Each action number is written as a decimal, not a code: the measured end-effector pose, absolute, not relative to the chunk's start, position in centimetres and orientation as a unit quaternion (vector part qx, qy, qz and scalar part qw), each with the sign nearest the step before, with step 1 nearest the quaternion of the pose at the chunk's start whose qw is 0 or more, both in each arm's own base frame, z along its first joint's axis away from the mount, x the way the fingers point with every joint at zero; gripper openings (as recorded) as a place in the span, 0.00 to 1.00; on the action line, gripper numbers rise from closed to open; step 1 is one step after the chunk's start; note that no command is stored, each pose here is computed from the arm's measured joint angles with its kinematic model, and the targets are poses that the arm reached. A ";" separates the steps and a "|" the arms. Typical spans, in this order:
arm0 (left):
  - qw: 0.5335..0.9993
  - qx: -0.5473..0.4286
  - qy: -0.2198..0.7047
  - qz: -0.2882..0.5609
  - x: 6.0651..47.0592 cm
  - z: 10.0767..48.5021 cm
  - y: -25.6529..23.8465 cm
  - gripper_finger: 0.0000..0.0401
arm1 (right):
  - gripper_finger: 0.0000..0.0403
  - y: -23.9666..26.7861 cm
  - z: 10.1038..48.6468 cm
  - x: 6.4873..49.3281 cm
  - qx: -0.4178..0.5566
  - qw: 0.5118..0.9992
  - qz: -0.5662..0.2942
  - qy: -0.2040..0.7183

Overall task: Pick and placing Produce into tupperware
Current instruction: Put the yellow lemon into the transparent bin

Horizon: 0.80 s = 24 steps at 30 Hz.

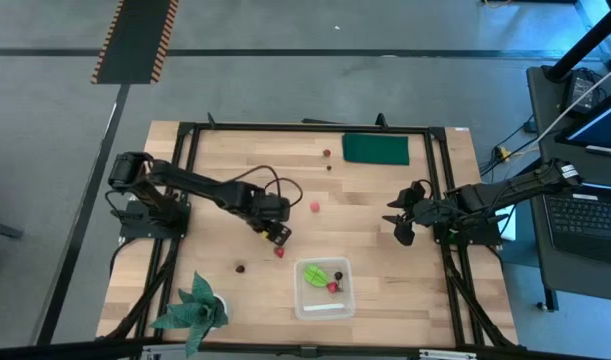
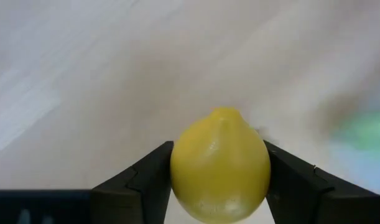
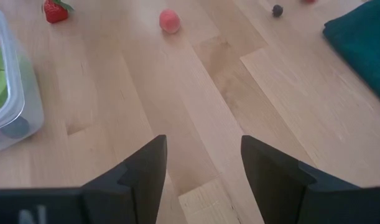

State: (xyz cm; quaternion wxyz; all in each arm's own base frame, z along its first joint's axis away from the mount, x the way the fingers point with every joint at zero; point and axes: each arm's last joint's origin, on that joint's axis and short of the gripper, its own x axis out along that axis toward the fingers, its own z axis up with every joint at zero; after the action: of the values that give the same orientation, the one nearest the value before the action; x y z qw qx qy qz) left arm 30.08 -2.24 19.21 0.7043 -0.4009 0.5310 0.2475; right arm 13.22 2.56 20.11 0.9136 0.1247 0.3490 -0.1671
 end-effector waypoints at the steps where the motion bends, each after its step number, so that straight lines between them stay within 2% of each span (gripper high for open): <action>1: 0.718 -0.405 0.515 0.234 30.8 20.3 -2.3 0.51 | 0.52 2.6 20.1 13.2 0.125 0.914 -0.167 0.349; 8: 0.819 -0.385 0.405 0.130 34.2 27.7 -4.2 0.51 | 0.52 2.6 20.2 13.3 0.126 0.917 -0.164 0.342; 13: 0.877 -0.323 0.348 0.078 36.2 30.5 -6.5 0.51 | 0.52 2.6 20.3 13.4 0.126 0.918 -0.163 0.339; 18: 0.897 -0.274 0.346 0.036 38.4 29.7 -9.0 0.51 | 0.52 2.7 20.4 13.5 0.128 0.920 -0.152 0.337; 24: 0.893 -0.225 0.390 0.010 40.7 26.0 -11.1 0.51 | 0.52 2.7 20.4 13.5 0.127 0.921 -0.147 0.338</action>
State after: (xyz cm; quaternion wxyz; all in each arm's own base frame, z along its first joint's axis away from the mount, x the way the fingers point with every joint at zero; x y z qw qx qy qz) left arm 40.73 -11.13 25.97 0.8930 -0.2249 0.3898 0.0105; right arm 13.50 2.73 20.36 0.9207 0.1274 0.3382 -0.1473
